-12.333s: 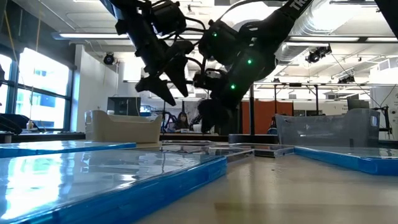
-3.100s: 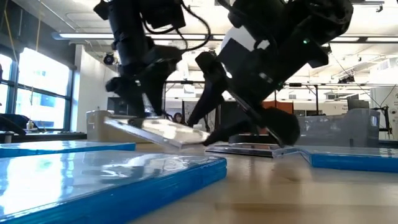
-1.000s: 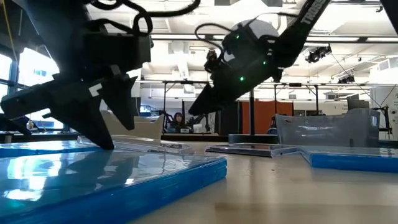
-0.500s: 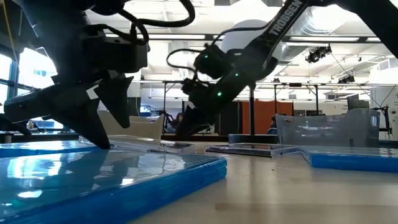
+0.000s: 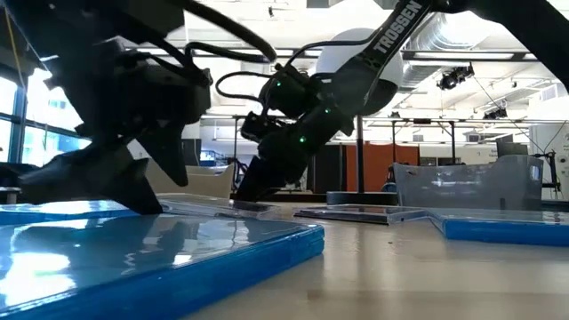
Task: Pick & place jewel cases by type
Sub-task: Put the left black CD case into the white bin
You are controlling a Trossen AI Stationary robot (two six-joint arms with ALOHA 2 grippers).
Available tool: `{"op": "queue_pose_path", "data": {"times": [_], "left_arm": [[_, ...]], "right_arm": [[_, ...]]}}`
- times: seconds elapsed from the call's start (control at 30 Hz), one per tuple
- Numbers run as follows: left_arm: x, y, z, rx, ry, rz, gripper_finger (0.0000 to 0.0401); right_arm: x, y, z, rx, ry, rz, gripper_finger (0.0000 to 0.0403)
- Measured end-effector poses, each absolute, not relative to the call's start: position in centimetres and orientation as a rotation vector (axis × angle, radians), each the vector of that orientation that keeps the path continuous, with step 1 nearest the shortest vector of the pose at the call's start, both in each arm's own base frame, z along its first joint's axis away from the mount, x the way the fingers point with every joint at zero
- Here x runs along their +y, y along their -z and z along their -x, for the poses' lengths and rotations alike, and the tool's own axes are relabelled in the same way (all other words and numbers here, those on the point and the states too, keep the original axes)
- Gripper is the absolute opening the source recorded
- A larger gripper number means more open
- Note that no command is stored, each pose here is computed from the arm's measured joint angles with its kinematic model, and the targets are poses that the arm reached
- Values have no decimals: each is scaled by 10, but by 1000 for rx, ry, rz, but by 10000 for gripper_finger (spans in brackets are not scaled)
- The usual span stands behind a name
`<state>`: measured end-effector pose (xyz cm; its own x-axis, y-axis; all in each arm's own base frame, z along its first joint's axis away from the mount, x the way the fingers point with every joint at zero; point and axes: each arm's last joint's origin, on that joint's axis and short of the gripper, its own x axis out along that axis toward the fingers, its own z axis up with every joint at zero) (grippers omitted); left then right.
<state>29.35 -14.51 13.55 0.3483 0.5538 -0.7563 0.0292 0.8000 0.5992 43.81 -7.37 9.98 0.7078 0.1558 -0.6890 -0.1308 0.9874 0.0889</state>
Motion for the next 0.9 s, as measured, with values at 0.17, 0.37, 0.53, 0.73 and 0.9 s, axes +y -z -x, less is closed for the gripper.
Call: {"op": "queue_pose_path", "data": {"times": [0.17, 0.37, 0.53, 0.73, 0.9], "left_arm": [[-144, -137, -294, 1145, -404, -620, 264], [-146, -137, -293, 1129, -415, -644, 264], [-145, -138, -293, 1112, -436, -663, 264], [-145, -138, -293, 1115, -433, -661, 242], [-145, -138, -294, 1113, -435, -662, 172]], "right_arm": [[-73, -99, -438, 766, -165, -62, 208], [-72, -99, -438, 762, -199, -77, 208], [-71, -98, -438, 761, -218, -89, 208], [-73, -98, -437, 763, -216, -97, 208], [-73, -98, -437, 761, -223, -100, 208]]}}
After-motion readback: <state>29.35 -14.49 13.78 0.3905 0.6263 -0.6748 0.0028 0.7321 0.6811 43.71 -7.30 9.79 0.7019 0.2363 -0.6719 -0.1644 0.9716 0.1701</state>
